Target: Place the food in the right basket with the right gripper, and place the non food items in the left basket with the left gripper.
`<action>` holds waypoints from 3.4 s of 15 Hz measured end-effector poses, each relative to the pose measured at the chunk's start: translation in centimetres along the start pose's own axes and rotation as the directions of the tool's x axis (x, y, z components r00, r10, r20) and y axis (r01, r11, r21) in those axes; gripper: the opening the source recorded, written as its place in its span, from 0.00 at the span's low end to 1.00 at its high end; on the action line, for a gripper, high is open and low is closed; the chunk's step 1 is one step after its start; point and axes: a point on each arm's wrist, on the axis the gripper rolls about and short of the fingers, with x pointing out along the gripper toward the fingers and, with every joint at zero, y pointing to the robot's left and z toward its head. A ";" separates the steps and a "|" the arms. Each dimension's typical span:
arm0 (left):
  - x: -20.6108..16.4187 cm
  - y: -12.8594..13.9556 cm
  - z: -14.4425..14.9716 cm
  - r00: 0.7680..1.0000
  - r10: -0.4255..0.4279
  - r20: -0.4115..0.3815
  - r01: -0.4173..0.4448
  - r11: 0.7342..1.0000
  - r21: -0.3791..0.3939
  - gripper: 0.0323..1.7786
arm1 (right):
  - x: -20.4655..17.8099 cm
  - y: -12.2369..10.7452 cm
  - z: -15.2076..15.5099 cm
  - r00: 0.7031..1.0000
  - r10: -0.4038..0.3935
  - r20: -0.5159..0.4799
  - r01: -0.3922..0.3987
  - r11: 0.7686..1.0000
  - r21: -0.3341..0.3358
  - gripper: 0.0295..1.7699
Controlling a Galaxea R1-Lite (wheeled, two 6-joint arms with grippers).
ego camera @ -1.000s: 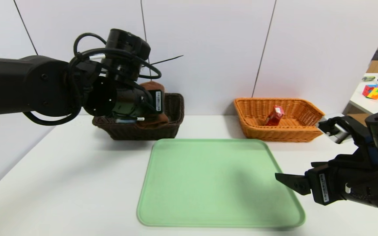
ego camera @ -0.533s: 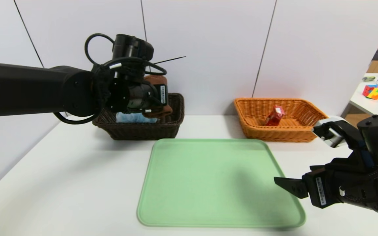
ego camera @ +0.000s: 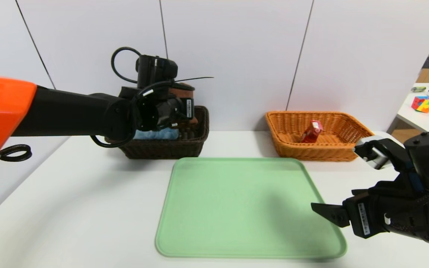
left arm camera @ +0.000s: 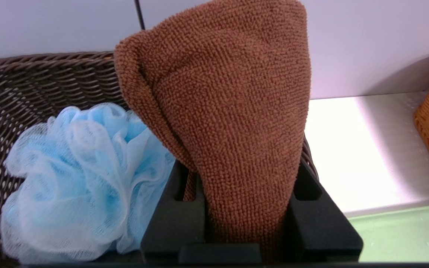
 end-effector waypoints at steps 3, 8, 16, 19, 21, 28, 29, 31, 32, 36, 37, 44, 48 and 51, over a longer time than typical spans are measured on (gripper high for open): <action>1.5 0.3 -0.7 1.000 0.010 0.021 -0.010 1.000 0.010 0.27 | 0.1 0.0 -0.1 1.000 -0.002 -0.005 0.002 1.000 -0.004 0.96; 3.6 0.3 -1.8 1.000 0.021 0.004 -0.021 1.000 0.015 0.27 | 0.3 0.0 -0.2 1.000 -0.004 -0.014 0.004 1.000 -0.008 0.96; 6.4 0.5 -3.5 0.998 0.041 -0.040 -0.040 0.999 0.026 0.27 | 0.6 0.1 -0.1 1.000 -0.005 -0.020 0.004 1.000 -0.011 0.96; 6.8 0.6 -4.2 0.996 0.049 -0.080 -0.046 0.998 0.036 0.27 | 0.7 0.1 -0.1 1.000 -0.005 -0.023 0.005 1.000 -0.012 0.96; 6.9 0.6 -4.4 0.995 0.048 -0.088 -0.045 0.998 0.037 0.27 | 0.7 0.1 -0.1 1.000 -0.007 -0.024 0.007 1.000 -0.012 0.96; 7.0 0.8 -4.2 0.996 0.041 -0.084 -0.039 0.999 0.031 0.60 | 0.7 0.1 -0.2 1.000 -0.007 -0.027 0.007 1.000 -0.013 0.96; 7.0 0.8 -4.2 0.996 0.042 -0.083 -0.040 0.999 0.030 0.64 | 0.7 0.1 -0.2 1.000 -0.007 -0.026 0.007 1.000 -0.013 0.96; 6.9 0.8 -4.2 0.995 0.043 -0.092 -0.040 0.999 0.033 0.72 | 0.7 0.1 -0.2 1.000 -0.008 -0.025 0.008 1.000 -0.013 0.96; 6.9 0.9 -4.2 0.994 0.044 -0.099 -0.041 0.999 0.035 0.74 | 0.7 0.1 -0.2 1.000 -0.008 -0.025 0.007 1.000 -0.012 0.96; 6.8 0.9 -4.0 0.995 0.045 -0.094 -0.043 0.999 0.032 0.83 | 0.6 0.1 -0.2 1.000 -0.008 -0.025 0.008 1.000 -0.013 0.96; 6.7 0.9 -3.9 0.995 0.044 -0.091 -0.042 0.999 0.030 0.84 | 0.6 0.1 -0.2 1.000 -0.009 -0.025 0.008 1.000 -0.011 0.96; 2.6 0.9 0.1 0.998 0.030 -0.051 -0.029 0.999 0.018 0.91 | 0.5 0.1 -0.1 1.000 -0.005 -0.012 0.005 1.000 -0.011 0.96; -1.1 1.4 2.0 0.995 0.039 -0.091 -0.037 0.999 0.021 0.93 | -0.3 0.2 0.4 0.998 0.011 0.058 -0.011 1.000 -0.005 0.96; -4.9 2.2 3.1 0.991 0.047 -0.125 -0.045 0.999 0.025 0.94 | -1.5 0.0 0.4 0.995 0.021 0.101 -0.021 1.000 0.001 0.96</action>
